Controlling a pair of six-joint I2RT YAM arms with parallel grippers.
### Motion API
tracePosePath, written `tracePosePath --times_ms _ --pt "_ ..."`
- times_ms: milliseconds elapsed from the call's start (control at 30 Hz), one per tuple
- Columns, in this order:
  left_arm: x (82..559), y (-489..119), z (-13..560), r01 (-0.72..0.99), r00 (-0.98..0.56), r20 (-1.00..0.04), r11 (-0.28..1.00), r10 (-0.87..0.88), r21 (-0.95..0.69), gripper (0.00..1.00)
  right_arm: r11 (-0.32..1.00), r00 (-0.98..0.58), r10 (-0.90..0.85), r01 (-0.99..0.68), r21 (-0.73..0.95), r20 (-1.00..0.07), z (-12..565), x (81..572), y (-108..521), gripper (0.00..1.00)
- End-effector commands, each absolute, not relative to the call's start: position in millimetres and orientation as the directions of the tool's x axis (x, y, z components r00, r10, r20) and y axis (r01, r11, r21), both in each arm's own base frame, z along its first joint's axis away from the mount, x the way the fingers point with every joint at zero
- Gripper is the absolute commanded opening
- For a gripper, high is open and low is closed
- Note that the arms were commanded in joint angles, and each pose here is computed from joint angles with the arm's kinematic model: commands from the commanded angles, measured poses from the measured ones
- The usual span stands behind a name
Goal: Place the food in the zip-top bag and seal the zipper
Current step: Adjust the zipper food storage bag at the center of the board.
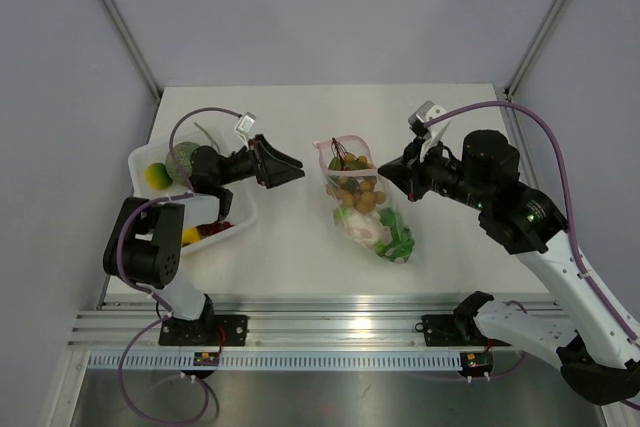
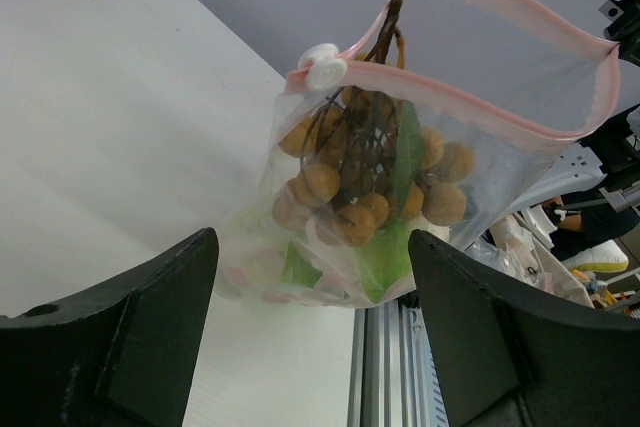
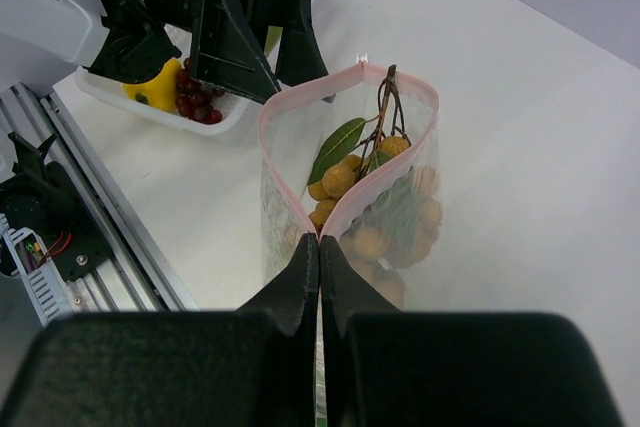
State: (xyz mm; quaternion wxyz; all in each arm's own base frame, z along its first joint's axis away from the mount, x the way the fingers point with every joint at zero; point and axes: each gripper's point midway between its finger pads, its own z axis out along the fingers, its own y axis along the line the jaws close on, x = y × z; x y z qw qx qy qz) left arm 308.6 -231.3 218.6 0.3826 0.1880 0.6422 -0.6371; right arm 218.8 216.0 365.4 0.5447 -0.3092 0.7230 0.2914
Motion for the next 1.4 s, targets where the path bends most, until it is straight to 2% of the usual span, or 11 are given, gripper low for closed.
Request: tracePosePath --times_ms 0,500,700,767,867,967,1000,1033,1233,1333,1367 --pt "290.2 -232.7 290.2 0.964 -0.236 -0.921 0.046 -0.311 -0.262 0.81 0.611 -0.153 -0.089 -0.789 0.068 -0.984 390.6 214.8 218.4 0.00" --pt "302.6 -264.7 290.5 0.986 -0.167 -0.949 -0.023 -0.268 -0.167 0.80 0.582 -0.159 -0.077 -0.808 0.085 -0.984 397.9 215.5 227.2 0.00" --pt "296.7 -266.6 294.9 0.990 -0.141 -0.954 -0.054 -0.263 -0.131 0.74 0.580 -0.164 -0.077 -0.809 0.090 -0.984 397.7 217.7 229.6 0.00" --pt "292.9 -268.1 293.1 0.986 -0.160 -0.956 -0.076 -0.245 -0.146 0.65 0.581 -0.163 -0.076 -0.809 0.089 -0.984 398.0 218.5 229.8 0.00" --pt "289.1 -269.3 291.1 0.985 -0.170 -0.955 -0.083 -0.242 -0.154 0.56 0.589 -0.161 -0.071 -0.803 0.089 -0.984 398.9 220.0 229.2 0.00" --pt "286.8 -268.6 291.6 0.984 -0.173 -0.954 -0.082 -0.243 -0.158 0.31 0.601 -0.166 -0.076 -0.794 0.087 -0.983 396.6 222.3 227.7 0.00" --pt "286.2 -268.4 292.2 0.984 -0.172 -0.955 -0.082 -0.244 -0.156 0.13 0.611 -0.170 -0.083 -0.787 0.085 -0.982 394.0 224.2 226.3 0.00" --pt "284.5 -267.9 295.4 0.985 -0.170 -0.954 -0.084 -0.247 -0.153 0.00 0.616 -0.174 -0.087 -0.783 0.084 -0.981 392.2 224.8 225.4 0.00" --pt "275.5 -257.8 314.9 0.992 -0.129 -0.944 -0.037 -0.303 -0.124 0.00 0.697 -0.191 -0.126 -0.716 0.050 -0.974 381.4 233.3 207.5 0.01" --pt "267.8 -253.5 323.5 0.993 -0.114 -0.938 -0.009 -0.327 -0.117 0.00 0.728 -0.202 -0.145 -0.685 0.034 -0.969 376.3 233.0 197.0 0.09" --pt "263.2 -253.3 325.7 0.994 -0.106 -0.939 -0.013 -0.326 -0.108 0.00 0.733 -0.213 -0.155 -0.680 0.032 -0.965 373.6 231.4 194.2 0.14"
